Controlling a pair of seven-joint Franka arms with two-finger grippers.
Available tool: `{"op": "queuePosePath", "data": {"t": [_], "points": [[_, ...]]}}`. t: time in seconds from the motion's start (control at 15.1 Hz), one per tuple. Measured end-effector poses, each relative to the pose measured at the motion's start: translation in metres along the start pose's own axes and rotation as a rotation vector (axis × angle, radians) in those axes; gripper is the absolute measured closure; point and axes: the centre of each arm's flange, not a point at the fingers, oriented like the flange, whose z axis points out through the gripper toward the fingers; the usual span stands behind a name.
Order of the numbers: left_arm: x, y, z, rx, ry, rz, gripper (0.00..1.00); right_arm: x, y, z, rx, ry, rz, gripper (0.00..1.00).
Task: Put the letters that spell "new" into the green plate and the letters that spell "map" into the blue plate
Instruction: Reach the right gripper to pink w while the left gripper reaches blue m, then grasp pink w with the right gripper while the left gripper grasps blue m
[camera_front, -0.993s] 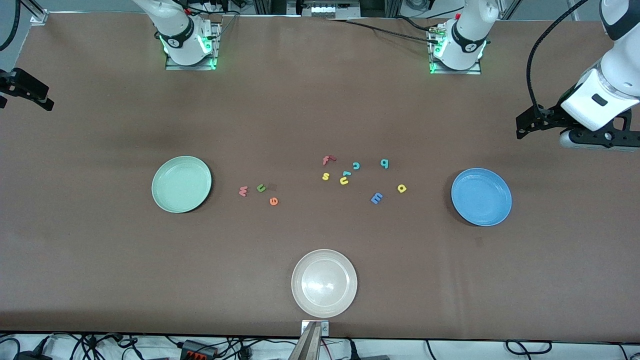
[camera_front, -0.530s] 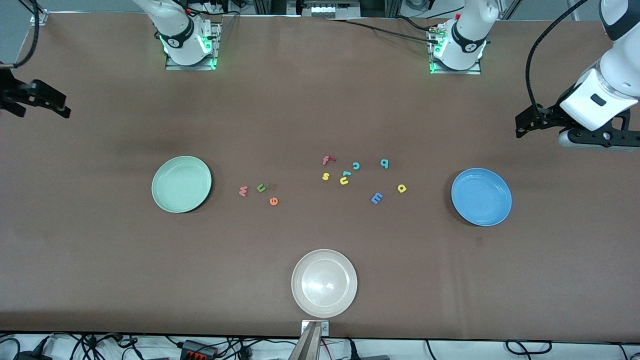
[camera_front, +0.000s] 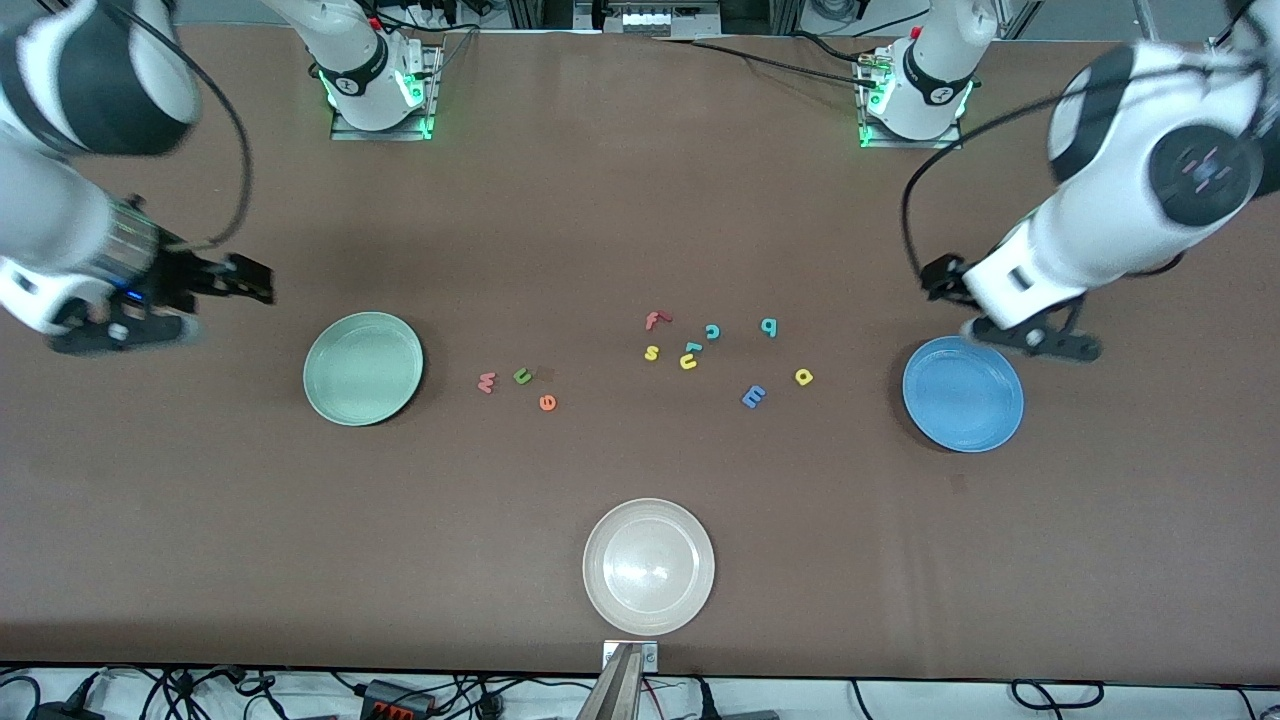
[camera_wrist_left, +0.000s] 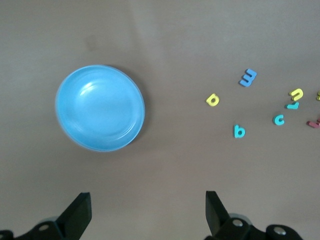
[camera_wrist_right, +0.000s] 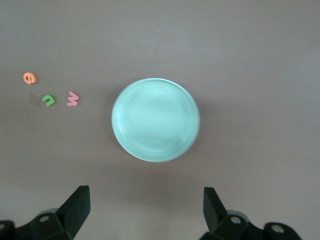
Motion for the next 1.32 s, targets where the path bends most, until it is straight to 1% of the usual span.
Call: {"op": "queuePosePath", "data": {"t": [0.2,0.33,0.46,0.53,0.73,0.79,0.86,0.93,0.99,1.06,1.26,1.32], "points": [[0.044,0.025,0.049,-0.008,0.037,0.03,0.0,0.029,-0.063,0.056,-0.013,-0.014,-0.061,0.0],[0.064,0.053,0.085,-0.011,0.062,0.07,0.0,0.042,-0.093,0.094,-0.02,-0.028,-0.101,0.0],[0.08,0.091,0.122,-0.014,0.104,0.121,0.0,0.051,-0.121,0.133,-0.023,-0.049,-0.129,0.0],[0.086,0.11,0.14,-0.016,0.12,0.144,0.0,0.053,-0.134,0.149,-0.021,-0.056,-0.112,0.0],[0.093,0.151,0.191,-0.019,0.139,0.199,0.0,0.057,-0.159,0.179,-0.029,-0.061,0.025,0.01],[0.095,0.157,0.206,-0.021,0.143,0.207,0.0,0.058,-0.161,0.186,-0.032,-0.064,0.063,0.04],[0.098,0.161,0.221,-0.023,0.151,0.212,0.0,0.059,-0.162,0.193,-0.033,-0.067,0.098,0.11],[0.1,0.163,0.235,-0.027,0.166,0.215,0.0,0.061,-0.161,0.2,-0.034,-0.067,0.132,0.11],[0.102,0.163,0.247,-0.031,0.183,0.216,0.01,0.063,-0.161,0.207,-0.034,-0.062,0.166,0.15],[0.102,0.163,0.258,-0.033,0.194,0.216,0.04,0.065,-0.162,0.214,-0.034,-0.056,0.204,0.19],[0.094,0.171,0.276,-0.031,0.186,0.234,0.31,0.068,-0.178,0.236,-0.034,-0.036,0.289,0.22],[0.092,0.177,0.277,-0.03,0.184,0.243,0.31,0.068,-0.183,0.242,-0.035,-0.034,0.301,0.25]]}}
